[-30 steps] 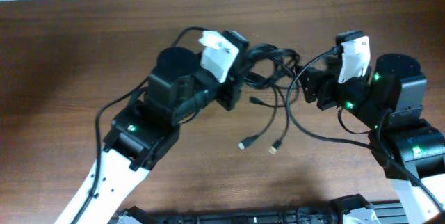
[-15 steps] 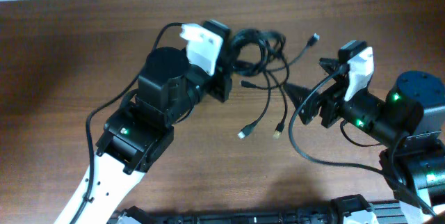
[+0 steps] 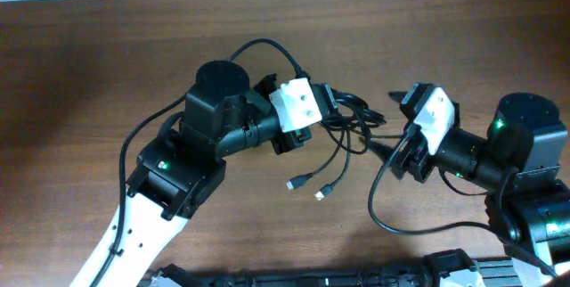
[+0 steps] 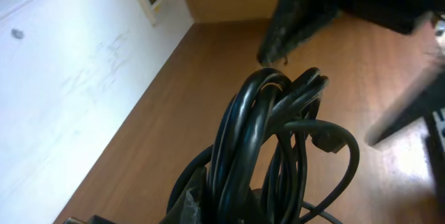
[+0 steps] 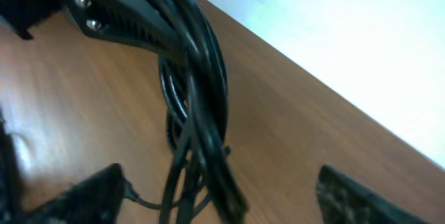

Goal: Untangle cables

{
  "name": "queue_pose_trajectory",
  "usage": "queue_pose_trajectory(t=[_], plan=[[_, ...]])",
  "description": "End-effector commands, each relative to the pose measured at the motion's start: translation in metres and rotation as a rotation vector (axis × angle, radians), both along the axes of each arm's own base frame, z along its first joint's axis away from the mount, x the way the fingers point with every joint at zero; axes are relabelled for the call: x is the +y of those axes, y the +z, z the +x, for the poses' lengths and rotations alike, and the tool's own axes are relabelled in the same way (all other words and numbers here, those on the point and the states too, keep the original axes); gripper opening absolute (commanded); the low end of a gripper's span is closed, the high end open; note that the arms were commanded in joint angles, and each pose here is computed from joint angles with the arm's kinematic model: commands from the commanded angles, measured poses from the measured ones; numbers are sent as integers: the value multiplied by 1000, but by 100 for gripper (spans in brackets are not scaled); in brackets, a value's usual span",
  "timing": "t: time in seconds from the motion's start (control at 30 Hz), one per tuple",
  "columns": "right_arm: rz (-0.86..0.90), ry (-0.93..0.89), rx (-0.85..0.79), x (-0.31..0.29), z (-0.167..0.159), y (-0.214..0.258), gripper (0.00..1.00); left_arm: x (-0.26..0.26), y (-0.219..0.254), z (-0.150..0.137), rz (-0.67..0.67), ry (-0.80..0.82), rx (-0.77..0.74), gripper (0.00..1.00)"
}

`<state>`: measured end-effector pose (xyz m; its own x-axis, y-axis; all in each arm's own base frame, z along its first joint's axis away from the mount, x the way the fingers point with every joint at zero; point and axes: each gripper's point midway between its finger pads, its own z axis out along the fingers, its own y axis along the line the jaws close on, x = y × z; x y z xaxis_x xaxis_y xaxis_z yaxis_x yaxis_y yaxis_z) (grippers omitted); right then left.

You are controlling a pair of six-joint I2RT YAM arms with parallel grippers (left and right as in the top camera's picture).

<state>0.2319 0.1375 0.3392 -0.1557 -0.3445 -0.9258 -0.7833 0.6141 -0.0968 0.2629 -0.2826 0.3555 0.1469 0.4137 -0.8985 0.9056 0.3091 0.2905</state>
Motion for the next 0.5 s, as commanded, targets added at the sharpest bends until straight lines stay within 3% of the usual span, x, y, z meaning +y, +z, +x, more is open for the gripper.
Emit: queue_pose_trajectory(t=[0.0, 0.07, 0.17, 0.2, 0.3, 0.47], plan=[[4, 18, -12, 2, -3, 3, 54, -6, 18, -13, -43, -90, -39, 0], [5, 19, -11, 2, -3, 3, 34, -6, 19, -14, -46, -95, -40, 0], [6, 20, -10, 2, -3, 3, 21, -8, 21, -18, -57, -121, -38, 0], [7, 19, -9, 2, -3, 3, 5, -9, 22, -18, -61, -123, -43, 0], [15, -11, 11, -1, 0, 2, 4, -8, 24, -15, -64, -108, -47, 0], [40, -268, 111, -29, 21, -8, 4, 17, 19, 29, -119, 254, 112, 0]])
